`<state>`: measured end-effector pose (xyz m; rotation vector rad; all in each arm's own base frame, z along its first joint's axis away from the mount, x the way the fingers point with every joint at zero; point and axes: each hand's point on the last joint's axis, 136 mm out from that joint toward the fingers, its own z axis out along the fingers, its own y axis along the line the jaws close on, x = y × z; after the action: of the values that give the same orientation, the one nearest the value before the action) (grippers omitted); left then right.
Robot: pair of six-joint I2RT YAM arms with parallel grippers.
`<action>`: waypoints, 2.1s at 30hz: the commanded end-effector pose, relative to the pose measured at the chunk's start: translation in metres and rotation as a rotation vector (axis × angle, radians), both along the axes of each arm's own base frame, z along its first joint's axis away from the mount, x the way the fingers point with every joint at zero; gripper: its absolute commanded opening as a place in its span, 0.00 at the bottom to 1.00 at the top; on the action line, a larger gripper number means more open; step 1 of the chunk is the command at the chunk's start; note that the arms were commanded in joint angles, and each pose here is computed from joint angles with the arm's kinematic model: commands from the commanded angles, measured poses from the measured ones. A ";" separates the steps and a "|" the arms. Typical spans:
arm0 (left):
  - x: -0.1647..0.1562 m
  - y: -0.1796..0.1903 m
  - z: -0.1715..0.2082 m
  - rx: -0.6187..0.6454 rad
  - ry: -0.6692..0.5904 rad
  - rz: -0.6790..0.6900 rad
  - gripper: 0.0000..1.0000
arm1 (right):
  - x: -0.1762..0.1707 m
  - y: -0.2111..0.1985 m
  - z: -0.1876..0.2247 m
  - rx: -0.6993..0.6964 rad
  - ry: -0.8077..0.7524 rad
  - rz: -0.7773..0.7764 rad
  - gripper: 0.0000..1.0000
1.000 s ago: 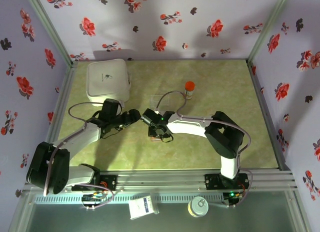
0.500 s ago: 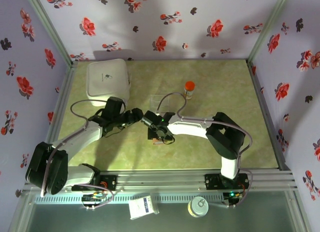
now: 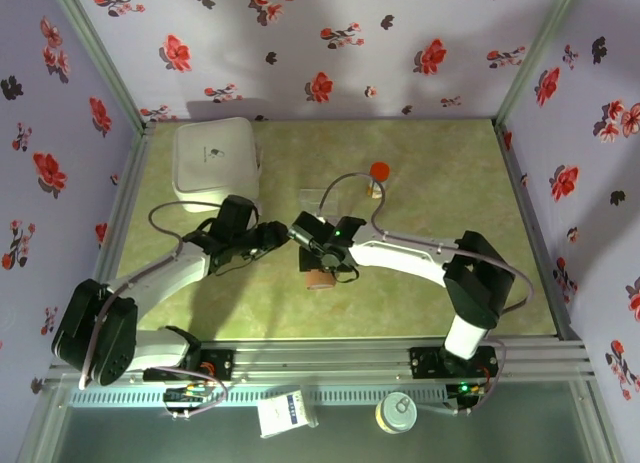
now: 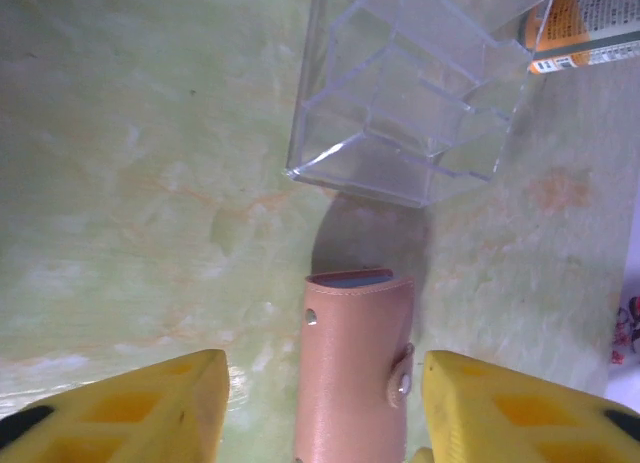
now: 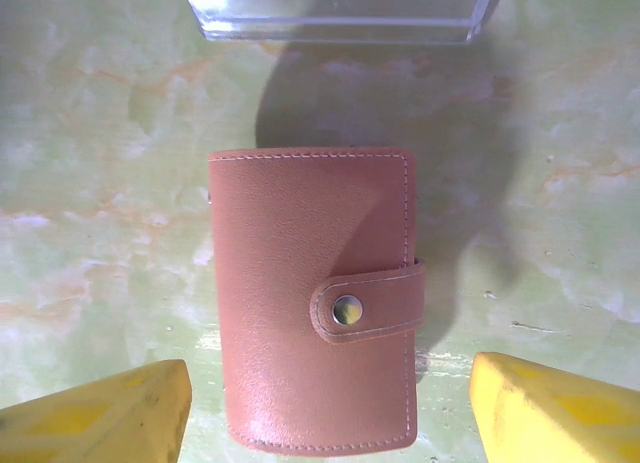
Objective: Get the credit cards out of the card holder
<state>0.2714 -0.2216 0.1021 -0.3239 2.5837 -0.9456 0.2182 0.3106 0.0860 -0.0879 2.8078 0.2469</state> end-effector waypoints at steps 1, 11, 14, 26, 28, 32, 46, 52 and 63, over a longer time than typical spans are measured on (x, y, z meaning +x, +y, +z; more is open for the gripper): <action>-0.001 -0.015 -0.003 -0.040 0.009 -0.033 0.43 | 0.001 -0.008 -0.004 0.005 0.004 -0.003 0.71; -0.012 -0.053 -0.021 -0.107 0.076 -0.102 0.17 | -0.004 0.004 -0.041 0.095 0.101 -0.025 0.52; -0.014 -0.052 -0.023 -0.098 0.079 -0.101 0.15 | -0.006 0.010 -0.046 0.125 0.118 -0.031 0.48; -0.021 -0.047 -0.031 -0.085 0.092 -0.105 0.05 | 0.001 0.002 -0.020 0.085 0.062 -0.015 0.43; -0.023 -0.046 -0.035 -0.080 0.102 -0.101 0.04 | 0.004 -0.002 -0.018 0.047 0.044 -0.004 0.41; -0.024 -0.045 -0.039 -0.081 0.108 -0.096 0.03 | 0.009 -0.008 -0.021 -0.068 0.050 0.030 0.37; -0.025 -0.039 -0.037 -0.073 0.085 -0.080 0.03 | 0.012 0.001 -0.036 -0.120 0.099 0.058 0.34; -0.024 -0.039 -0.035 -0.072 0.077 -0.080 0.03 | 0.010 0.006 -0.049 -0.112 0.132 0.065 0.32; -0.024 -0.045 -0.038 -0.086 0.095 -0.100 0.02 | 0.006 0.009 -0.065 -0.034 0.187 0.040 0.19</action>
<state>0.2447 -0.2593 0.0601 -0.2884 2.6884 -1.0684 0.2287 0.3199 0.0338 -0.1556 2.9660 0.1894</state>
